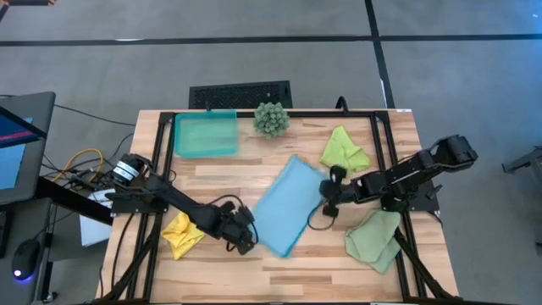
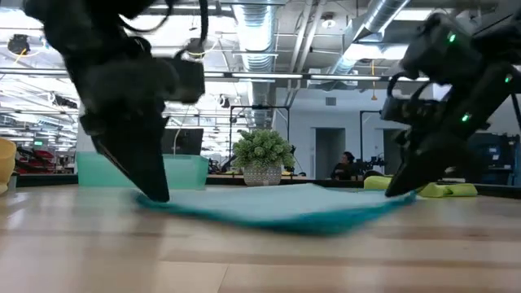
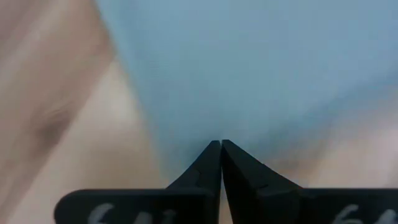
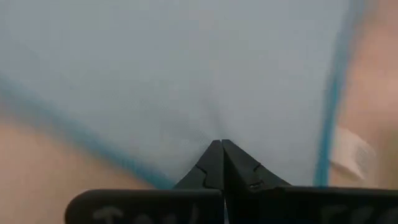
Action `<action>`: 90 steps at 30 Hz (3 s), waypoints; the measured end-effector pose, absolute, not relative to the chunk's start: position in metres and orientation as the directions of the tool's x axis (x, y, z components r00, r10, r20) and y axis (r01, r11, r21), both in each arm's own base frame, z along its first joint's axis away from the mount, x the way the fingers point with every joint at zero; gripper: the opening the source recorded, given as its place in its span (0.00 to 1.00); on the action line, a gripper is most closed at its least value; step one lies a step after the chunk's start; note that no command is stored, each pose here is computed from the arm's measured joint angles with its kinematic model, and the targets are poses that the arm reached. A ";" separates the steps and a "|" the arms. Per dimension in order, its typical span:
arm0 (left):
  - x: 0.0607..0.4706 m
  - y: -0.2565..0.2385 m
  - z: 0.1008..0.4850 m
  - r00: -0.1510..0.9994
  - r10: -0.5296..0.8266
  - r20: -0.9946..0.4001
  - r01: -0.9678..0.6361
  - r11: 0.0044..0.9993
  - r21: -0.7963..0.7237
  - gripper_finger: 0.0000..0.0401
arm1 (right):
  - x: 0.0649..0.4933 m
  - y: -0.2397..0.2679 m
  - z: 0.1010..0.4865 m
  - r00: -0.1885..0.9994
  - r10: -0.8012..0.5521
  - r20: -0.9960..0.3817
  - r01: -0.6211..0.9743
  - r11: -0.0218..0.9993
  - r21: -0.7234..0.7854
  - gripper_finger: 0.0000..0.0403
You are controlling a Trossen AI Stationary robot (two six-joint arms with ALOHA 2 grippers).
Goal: Fold microfiber towels
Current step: Fold the blue microfiber cloth
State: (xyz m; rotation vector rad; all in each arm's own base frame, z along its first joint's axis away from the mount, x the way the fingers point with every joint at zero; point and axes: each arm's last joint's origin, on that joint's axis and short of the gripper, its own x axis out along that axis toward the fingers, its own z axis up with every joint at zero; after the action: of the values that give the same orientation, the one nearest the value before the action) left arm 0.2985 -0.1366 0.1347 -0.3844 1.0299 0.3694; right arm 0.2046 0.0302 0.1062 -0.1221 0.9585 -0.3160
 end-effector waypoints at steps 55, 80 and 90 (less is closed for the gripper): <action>0.372 -0.163 0.127 0.629 -0.014 -0.777 -0.032 0.999 -0.044 0.02 | 0.230 0.113 0.132 0.539 -0.048 -0.841 -0.092 0.989 -0.115 0.25; 0.386 -0.180 0.159 0.715 0.113 -0.690 -0.025 0.990 0.135 0.02 | 0.253 0.196 0.114 0.603 0.373 -0.705 -0.656 0.735 -0.173 0.48; 0.386 -0.180 0.159 0.715 0.112 -0.690 -0.026 0.991 0.134 0.02 | 0.257 0.188 0.111 0.590 0.342 -0.732 -0.643 0.747 -0.169 0.22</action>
State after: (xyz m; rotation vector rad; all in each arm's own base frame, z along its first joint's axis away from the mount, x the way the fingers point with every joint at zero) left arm 0.3861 -0.1800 0.1590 0.1181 0.7711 0.0765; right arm 0.2568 0.1880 0.1112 -0.4475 0.7383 0.5963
